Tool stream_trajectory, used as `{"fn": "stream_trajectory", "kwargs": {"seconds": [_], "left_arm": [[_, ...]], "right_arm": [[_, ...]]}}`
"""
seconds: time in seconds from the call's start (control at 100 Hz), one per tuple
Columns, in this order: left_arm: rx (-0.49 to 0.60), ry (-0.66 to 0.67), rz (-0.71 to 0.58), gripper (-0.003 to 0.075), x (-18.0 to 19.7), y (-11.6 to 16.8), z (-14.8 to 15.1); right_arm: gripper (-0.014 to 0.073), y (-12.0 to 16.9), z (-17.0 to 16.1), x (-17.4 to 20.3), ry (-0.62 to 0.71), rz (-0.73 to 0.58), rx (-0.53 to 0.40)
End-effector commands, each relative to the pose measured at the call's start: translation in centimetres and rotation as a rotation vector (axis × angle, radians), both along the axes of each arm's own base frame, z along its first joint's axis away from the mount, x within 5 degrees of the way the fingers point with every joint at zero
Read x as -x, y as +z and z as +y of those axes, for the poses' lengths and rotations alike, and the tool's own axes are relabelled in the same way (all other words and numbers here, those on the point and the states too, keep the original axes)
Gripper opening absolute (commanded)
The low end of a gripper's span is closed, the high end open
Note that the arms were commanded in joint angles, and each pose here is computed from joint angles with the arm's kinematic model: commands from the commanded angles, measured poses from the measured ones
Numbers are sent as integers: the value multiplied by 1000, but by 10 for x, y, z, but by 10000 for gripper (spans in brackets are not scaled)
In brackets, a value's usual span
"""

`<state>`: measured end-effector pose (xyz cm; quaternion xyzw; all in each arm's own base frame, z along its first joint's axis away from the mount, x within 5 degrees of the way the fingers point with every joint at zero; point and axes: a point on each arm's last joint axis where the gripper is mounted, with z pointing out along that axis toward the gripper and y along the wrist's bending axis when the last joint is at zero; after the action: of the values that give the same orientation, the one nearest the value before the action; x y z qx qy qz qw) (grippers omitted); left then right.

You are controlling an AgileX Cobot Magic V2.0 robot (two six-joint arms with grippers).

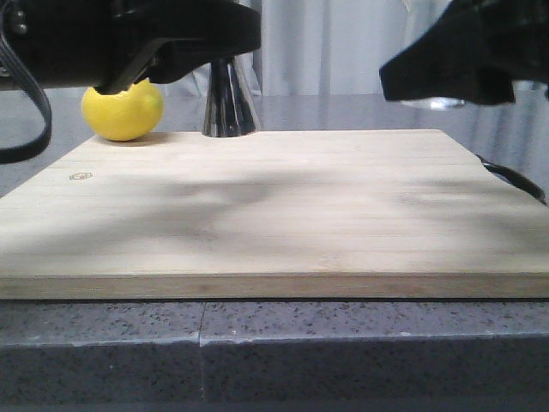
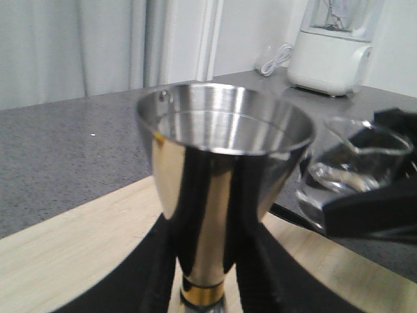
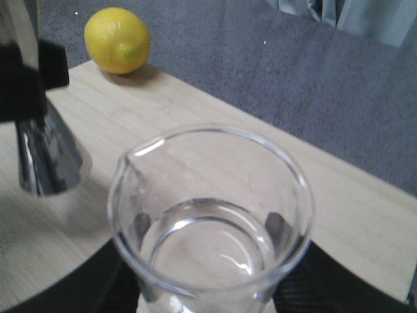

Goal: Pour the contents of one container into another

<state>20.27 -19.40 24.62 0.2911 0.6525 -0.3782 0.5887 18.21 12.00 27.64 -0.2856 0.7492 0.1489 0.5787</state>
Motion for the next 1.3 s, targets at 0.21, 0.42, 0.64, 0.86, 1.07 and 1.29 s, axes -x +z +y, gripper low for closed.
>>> {"fn": "stream_trajectory", "kwargs": {"seconds": [0.21,0.42,0.64,0.86,1.07,1.29], "left_arm": [[104,-109,-28,188,8,23,-5],[89,-174,-16,188,14,21,-7],[91,-238,-18,188,19,22,-9],[93,-263,-22,188,21,22,-10],[88,-278,-18,188,23,21,-11],[86,-286,-17,188,23,21,-11]], "right_arm": [[234,60,7,-10,53,-251,63],[234,80,9,-14,63,-334,109],[234,89,14,-20,81,-379,146],[234,87,22,-25,124,-418,199],[234,88,27,-22,180,-480,244],[234,89,36,-16,248,-535,275]]}}
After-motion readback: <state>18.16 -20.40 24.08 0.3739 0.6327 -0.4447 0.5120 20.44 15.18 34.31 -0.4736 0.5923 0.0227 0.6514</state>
